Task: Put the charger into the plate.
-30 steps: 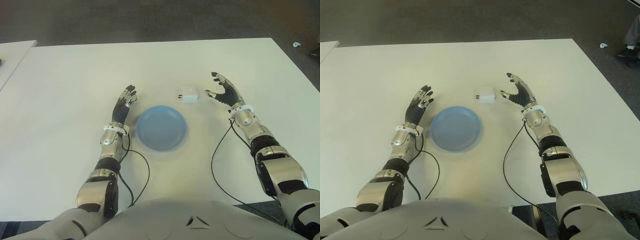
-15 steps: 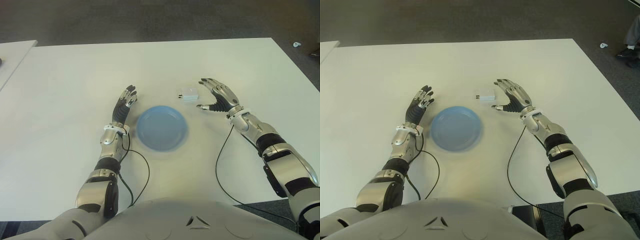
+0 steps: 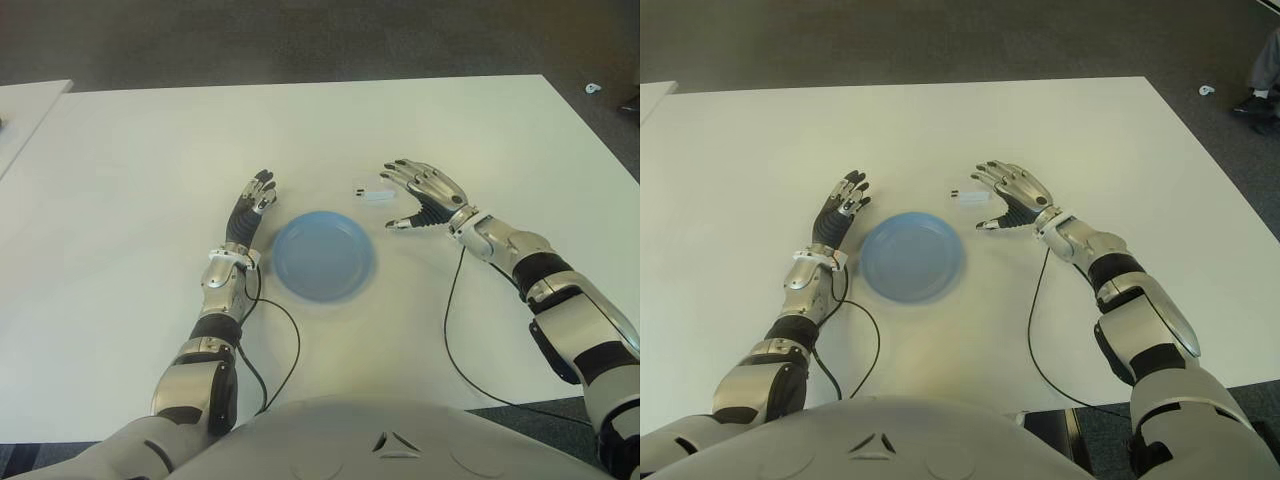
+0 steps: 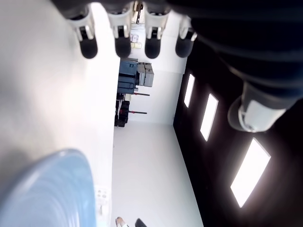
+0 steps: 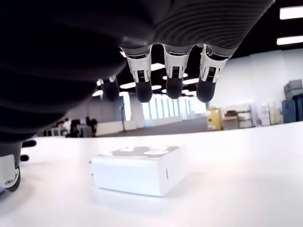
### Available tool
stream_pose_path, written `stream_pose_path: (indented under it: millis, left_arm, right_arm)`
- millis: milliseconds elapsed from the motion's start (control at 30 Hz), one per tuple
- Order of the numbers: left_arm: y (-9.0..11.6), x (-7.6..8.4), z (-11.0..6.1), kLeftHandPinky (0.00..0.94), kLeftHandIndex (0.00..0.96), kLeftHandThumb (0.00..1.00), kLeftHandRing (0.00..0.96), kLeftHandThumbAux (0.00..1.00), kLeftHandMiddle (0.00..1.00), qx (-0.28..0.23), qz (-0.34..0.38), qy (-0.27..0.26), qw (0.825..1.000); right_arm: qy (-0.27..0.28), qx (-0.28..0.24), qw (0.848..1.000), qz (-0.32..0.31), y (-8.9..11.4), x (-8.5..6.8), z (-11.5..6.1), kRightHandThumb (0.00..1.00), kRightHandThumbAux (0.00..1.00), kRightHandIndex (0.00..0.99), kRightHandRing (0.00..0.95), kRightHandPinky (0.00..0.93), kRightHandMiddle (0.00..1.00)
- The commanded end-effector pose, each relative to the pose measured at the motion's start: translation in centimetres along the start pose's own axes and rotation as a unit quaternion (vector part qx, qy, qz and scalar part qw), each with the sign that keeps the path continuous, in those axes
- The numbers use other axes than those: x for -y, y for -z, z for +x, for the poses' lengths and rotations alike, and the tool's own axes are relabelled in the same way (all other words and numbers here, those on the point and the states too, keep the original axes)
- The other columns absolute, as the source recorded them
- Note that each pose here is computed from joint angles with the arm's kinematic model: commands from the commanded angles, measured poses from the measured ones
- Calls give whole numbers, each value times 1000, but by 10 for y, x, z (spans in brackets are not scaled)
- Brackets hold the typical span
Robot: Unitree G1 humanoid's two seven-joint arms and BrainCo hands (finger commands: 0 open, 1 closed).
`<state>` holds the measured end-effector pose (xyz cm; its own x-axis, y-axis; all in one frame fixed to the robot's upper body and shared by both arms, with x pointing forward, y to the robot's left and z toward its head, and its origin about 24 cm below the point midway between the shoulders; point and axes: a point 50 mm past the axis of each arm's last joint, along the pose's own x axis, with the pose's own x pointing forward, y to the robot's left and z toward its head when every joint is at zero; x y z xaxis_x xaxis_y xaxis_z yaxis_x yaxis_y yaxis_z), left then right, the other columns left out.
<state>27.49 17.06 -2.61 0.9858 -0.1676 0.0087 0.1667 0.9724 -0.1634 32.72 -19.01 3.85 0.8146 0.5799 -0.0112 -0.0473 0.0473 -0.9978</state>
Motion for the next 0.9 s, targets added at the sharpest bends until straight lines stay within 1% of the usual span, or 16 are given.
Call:
stream_pose_path:
  millis: [33, 333, 533, 900]
  left_arm:
    - [21, 1, -15, 41, 0, 38, 1, 465, 0, -51, -23, -6, 998]
    - [22, 1, -14, 42, 0, 45, 1, 471, 0, -56, -26, -6, 998]
    - [22, 1, -13, 44, 0, 51, 1, 477, 0, -58, -32, -8, 998]
    - [21, 0, -13, 44, 0, 46, 3, 468, 2, -58, -35, -7, 998]
  right_arm:
    - [-35, -16, 999, -3, 3, -3, 2, 3, 441, 0, 0, 0, 0]
    - [-63, -49, 997, 20, 5, -8, 5, 0, 443, 0, 0, 0, 0]
    - [-87, -68, 993, 34, 6, -15, 4, 0, 450, 0, 0, 0, 0]
    - [-117, -85, 987, 74, 5, -20, 6, 0, 450, 0, 0, 0, 0]
